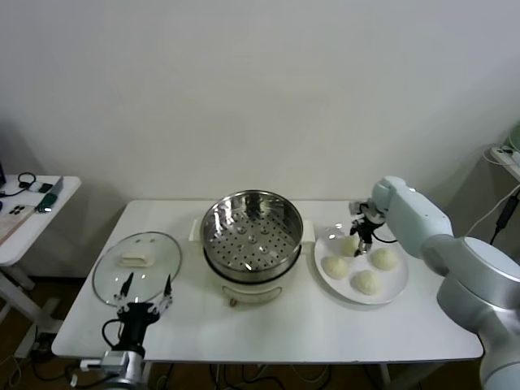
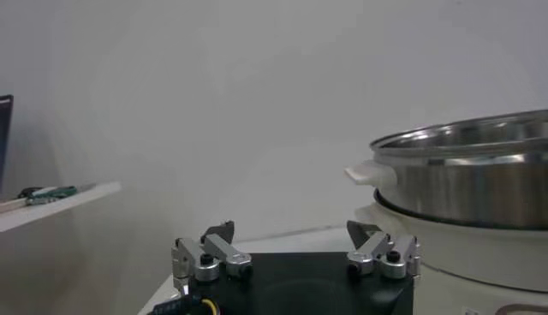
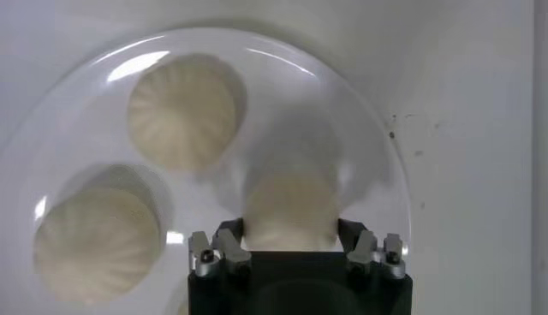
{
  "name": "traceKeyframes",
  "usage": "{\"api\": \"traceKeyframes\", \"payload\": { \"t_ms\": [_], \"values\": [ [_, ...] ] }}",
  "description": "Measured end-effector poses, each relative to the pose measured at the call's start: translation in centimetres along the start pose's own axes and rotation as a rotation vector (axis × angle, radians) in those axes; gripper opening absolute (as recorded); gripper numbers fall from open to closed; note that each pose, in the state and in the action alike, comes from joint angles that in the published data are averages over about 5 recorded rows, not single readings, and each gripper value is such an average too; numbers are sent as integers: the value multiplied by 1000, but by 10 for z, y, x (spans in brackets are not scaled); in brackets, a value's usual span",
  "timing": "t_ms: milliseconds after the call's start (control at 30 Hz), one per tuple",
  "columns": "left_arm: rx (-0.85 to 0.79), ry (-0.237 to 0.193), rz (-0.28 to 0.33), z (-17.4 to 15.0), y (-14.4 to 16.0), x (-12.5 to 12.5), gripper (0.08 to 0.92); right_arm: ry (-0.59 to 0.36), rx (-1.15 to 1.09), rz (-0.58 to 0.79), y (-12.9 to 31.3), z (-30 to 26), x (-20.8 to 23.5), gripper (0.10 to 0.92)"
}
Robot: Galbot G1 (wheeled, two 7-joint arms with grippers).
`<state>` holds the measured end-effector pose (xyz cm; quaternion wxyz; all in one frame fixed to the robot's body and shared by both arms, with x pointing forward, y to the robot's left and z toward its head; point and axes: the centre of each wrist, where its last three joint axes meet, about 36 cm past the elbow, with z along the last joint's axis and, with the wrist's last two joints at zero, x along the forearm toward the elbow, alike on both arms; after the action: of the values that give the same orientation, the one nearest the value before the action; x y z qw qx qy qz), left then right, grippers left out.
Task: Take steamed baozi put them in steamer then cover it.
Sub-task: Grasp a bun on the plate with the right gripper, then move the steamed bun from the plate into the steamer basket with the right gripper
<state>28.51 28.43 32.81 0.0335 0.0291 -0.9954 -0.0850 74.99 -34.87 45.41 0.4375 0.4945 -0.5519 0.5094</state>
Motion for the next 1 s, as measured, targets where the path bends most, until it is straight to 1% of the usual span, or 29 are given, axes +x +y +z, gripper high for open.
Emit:
{"api": "traceKeyframes", "payload": {
  "t_ms": [233, 367, 500, 800, 900, 1000],
  "values": [
    [1, -1, -8, -2, 0, 3, 823, -4, 33, 24, -7, -1, 27, 712],
    [1, -4, -9, -3, 0, 5, 823, -7, 84, 52, -15, -6, 59, 712],
    [0, -7, -4, -5, 0, 7, 823, -8, 166, 89, -24, -21, 103, 712],
    [-2, -6, 5, -5, -1, 12, 823, 15, 450, 160, -29, -97, 204, 712],
    [-4, -6, 8, -6, -1, 13, 823, 27, 561, 171, -23, -128, 228, 712],
    [-2, -6, 9, -6, -2, 14, 823, 40, 677, 170, -15, -161, 241, 712]
  ]
}}
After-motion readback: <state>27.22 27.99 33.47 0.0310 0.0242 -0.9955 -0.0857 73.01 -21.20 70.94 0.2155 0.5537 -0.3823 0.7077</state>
